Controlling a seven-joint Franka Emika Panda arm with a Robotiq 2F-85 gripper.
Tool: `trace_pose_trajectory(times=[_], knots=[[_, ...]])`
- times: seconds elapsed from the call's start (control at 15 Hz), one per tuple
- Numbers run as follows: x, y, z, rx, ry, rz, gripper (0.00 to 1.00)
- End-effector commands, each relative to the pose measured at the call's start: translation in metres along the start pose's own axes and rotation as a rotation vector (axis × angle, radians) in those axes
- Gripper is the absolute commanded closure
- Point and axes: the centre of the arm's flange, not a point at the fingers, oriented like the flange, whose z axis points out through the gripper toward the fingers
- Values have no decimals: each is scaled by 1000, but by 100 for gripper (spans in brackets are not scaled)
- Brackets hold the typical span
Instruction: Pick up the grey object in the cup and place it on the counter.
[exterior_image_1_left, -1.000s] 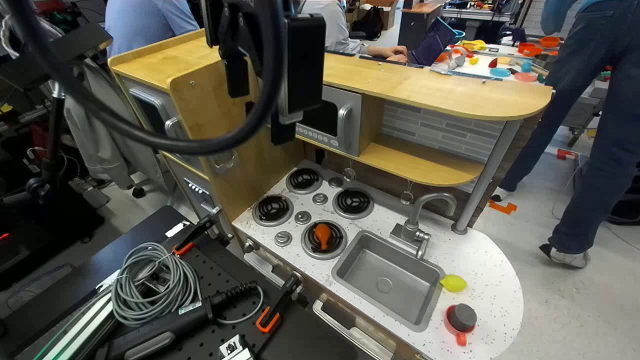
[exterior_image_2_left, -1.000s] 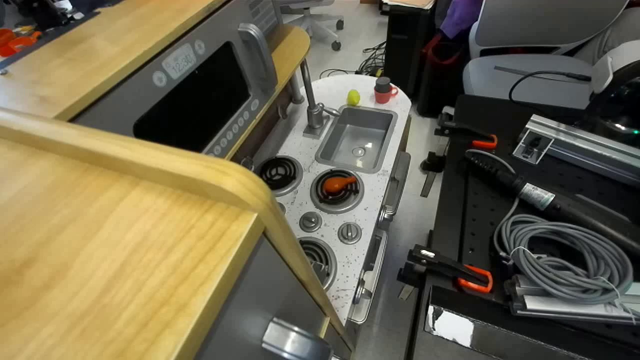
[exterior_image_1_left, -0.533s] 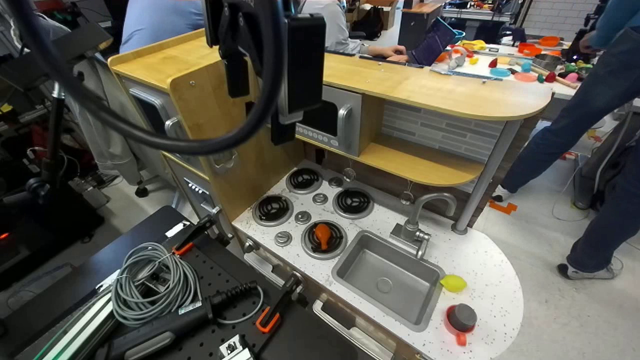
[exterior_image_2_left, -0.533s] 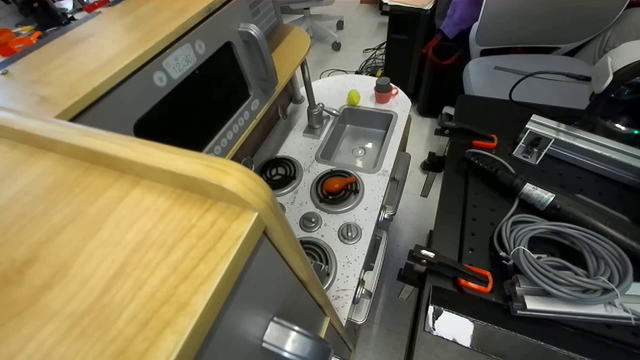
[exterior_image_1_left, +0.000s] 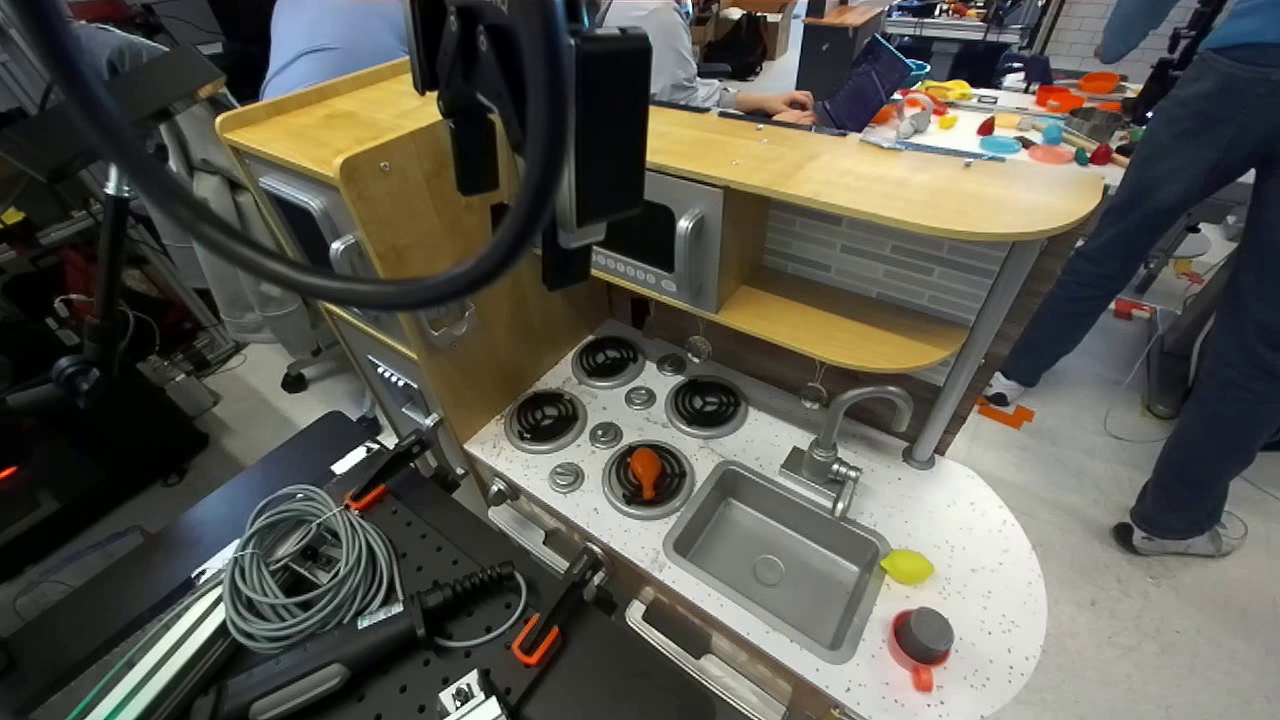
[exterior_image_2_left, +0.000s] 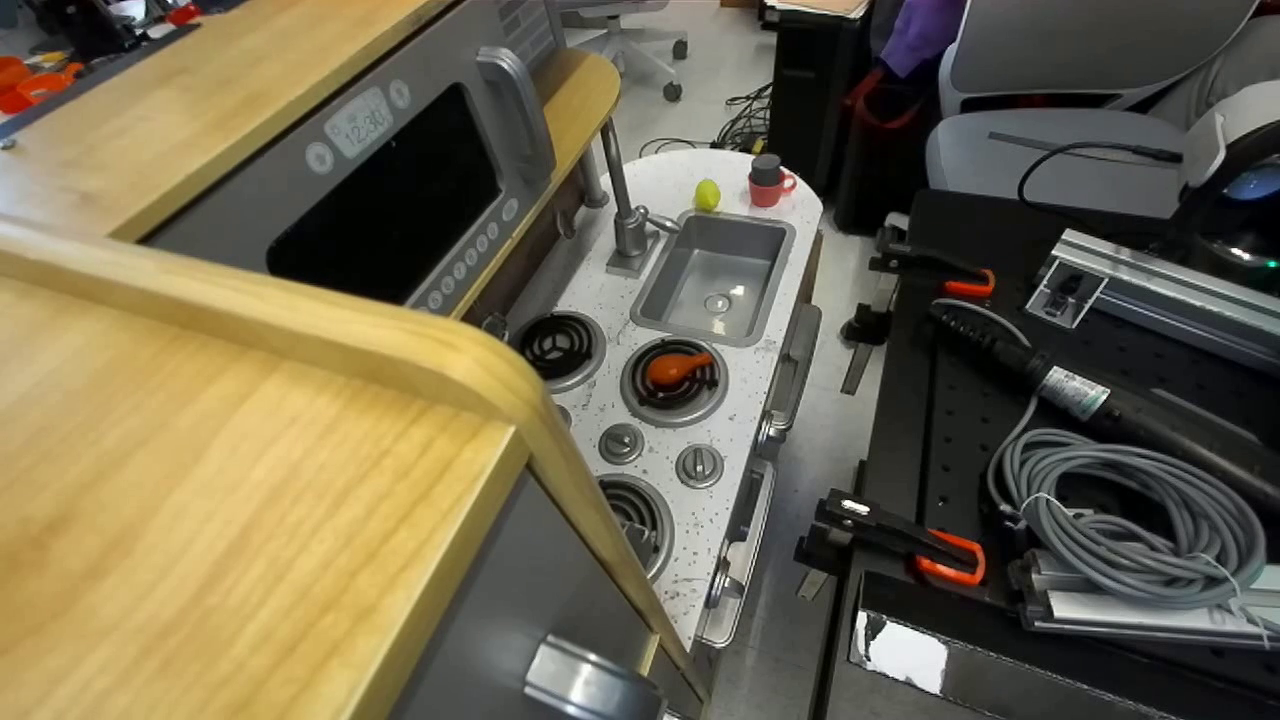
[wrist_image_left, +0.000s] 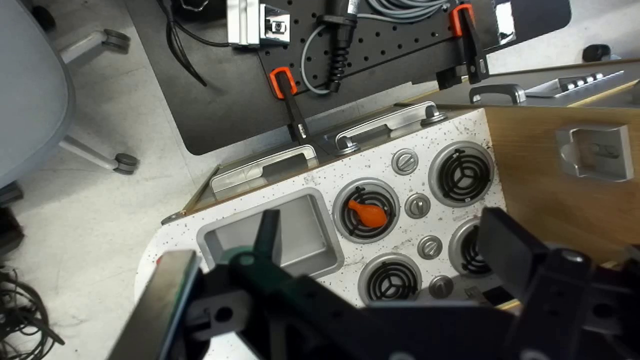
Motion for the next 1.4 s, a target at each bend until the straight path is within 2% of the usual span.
trace_pose_trajectory(times=[0.0, 0.33, 0.6, 0.87, 1.07, 1.33], knots=[[0, 0, 0, 0, 0, 0, 0], [0, 0, 0, 0, 0, 0, 0], [26, 7, 21, -42, 33, 45, 0], [75, 38, 72, -123, 85, 94, 0], [103, 67, 121, -161, 67, 122, 0], [124, 113, 183, -194, 39, 169, 0]])
